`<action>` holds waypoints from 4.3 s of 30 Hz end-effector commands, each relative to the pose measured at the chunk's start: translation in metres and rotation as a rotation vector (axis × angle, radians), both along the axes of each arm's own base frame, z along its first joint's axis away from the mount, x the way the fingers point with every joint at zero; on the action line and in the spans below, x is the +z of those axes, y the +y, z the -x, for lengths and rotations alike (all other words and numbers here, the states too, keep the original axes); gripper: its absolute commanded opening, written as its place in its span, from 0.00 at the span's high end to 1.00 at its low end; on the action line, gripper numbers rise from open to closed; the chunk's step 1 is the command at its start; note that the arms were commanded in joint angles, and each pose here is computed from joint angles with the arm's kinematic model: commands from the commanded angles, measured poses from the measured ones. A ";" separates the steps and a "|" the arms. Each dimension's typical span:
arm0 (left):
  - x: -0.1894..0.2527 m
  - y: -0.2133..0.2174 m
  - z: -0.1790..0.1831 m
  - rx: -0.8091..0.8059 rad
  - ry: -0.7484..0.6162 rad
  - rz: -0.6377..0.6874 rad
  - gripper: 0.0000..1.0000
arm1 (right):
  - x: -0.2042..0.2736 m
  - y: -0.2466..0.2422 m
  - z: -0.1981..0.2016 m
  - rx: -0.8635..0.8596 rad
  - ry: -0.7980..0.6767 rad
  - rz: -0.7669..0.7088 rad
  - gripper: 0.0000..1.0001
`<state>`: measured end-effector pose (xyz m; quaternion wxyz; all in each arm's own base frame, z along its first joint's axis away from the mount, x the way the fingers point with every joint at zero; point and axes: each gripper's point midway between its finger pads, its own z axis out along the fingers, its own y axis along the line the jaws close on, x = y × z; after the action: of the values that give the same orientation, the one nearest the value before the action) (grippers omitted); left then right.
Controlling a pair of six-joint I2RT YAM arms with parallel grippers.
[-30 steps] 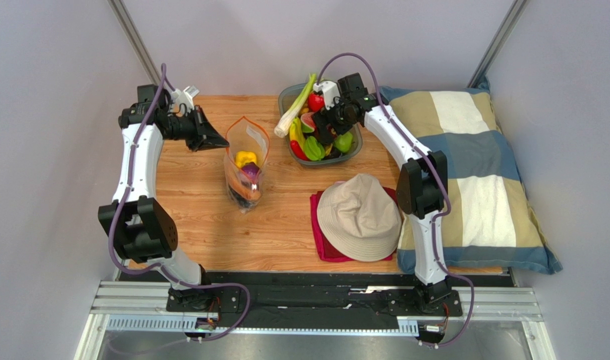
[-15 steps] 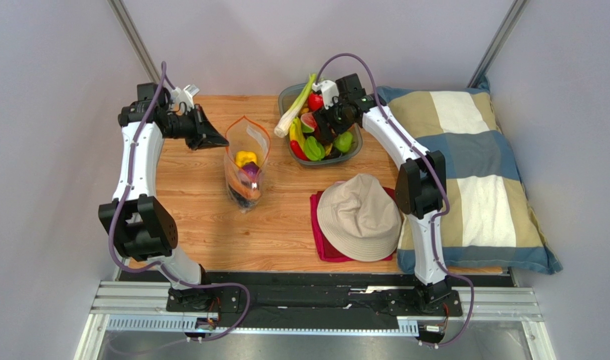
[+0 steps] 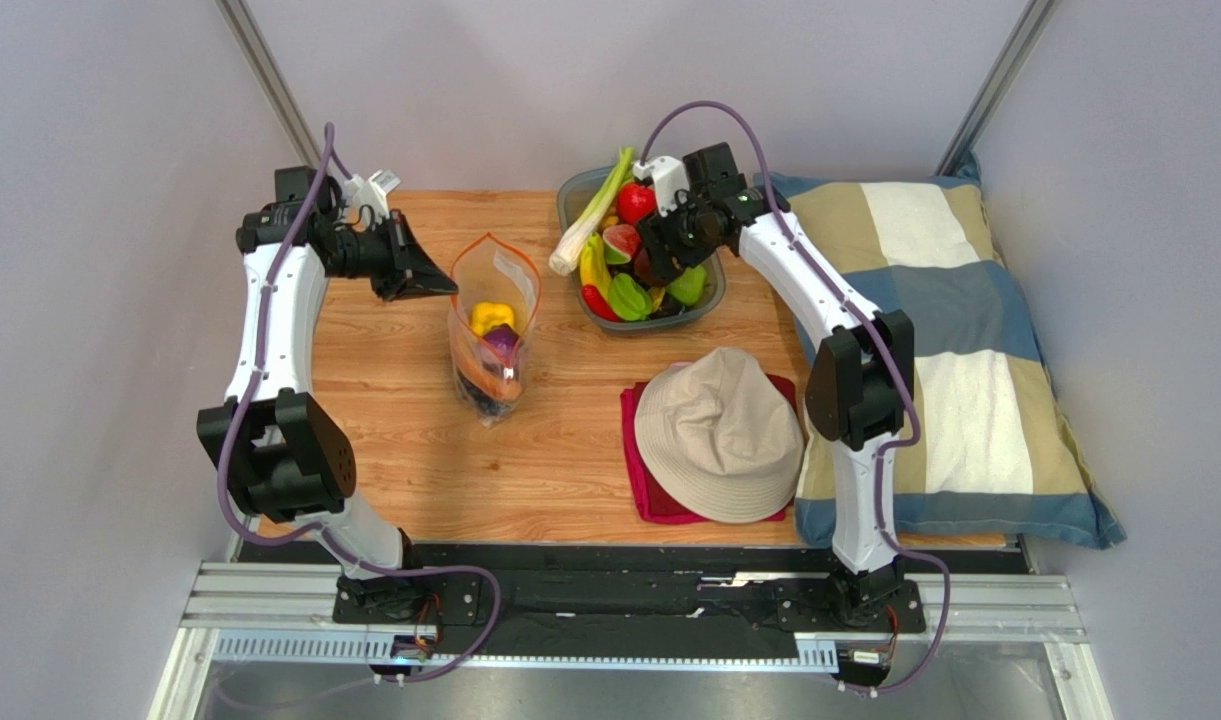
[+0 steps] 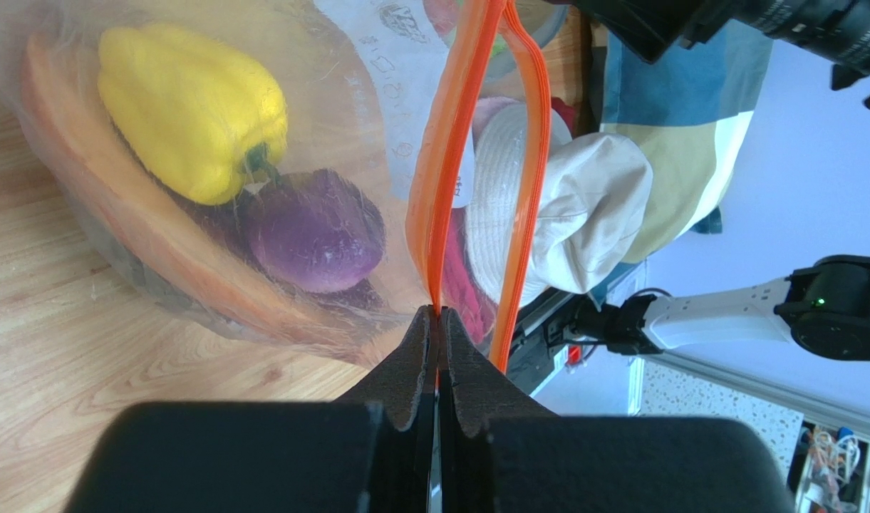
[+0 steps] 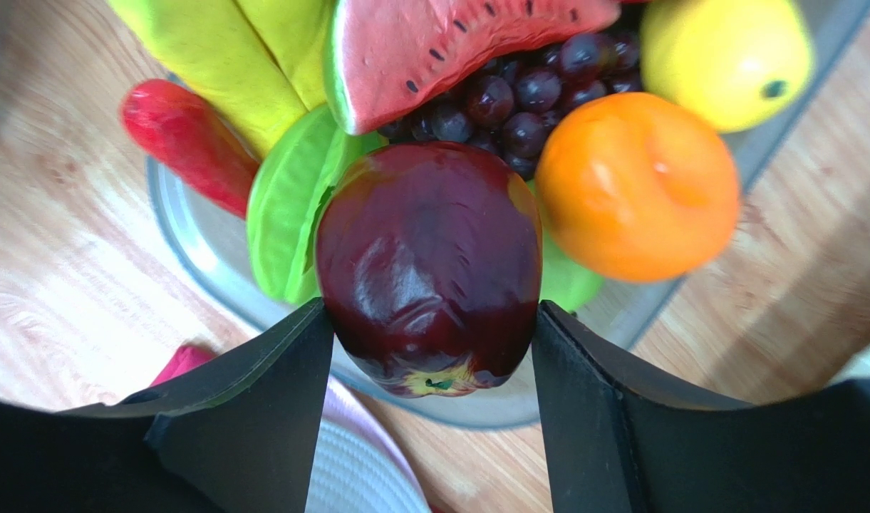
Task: Place the food in the zip-top bag and seal the zipper
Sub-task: Pick up the fake vegetable from the bin, then place the fake vegetable in the zipper food storage bag, then zip the zipper food storage bag at the center of the board.
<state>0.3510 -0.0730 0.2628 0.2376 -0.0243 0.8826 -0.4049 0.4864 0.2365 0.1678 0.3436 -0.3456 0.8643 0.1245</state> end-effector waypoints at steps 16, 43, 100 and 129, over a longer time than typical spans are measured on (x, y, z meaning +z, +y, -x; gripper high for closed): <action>0.014 -0.005 0.000 -0.029 -0.068 0.025 1.00 | 0.206 0.093 0.115 0.297 -0.182 -0.425 0.57; 0.017 -0.012 0.012 -0.049 -0.085 0.056 1.00 | 0.164 0.224 0.143 0.435 -0.187 -0.407 0.02; 0.044 0.024 0.025 0.076 -0.623 -0.150 0.01 | 0.086 0.214 0.146 0.079 0.743 -0.900 1.00; -0.072 -0.023 0.091 -0.261 -1.218 -0.483 0.27 | 0.078 0.207 0.137 0.015 0.825 -0.939 1.00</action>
<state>0.2422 -0.0843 0.1616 0.5931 0.3384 0.7068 -0.1848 0.3452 0.4408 0.2322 0.0864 -0.0776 0.7926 0.5986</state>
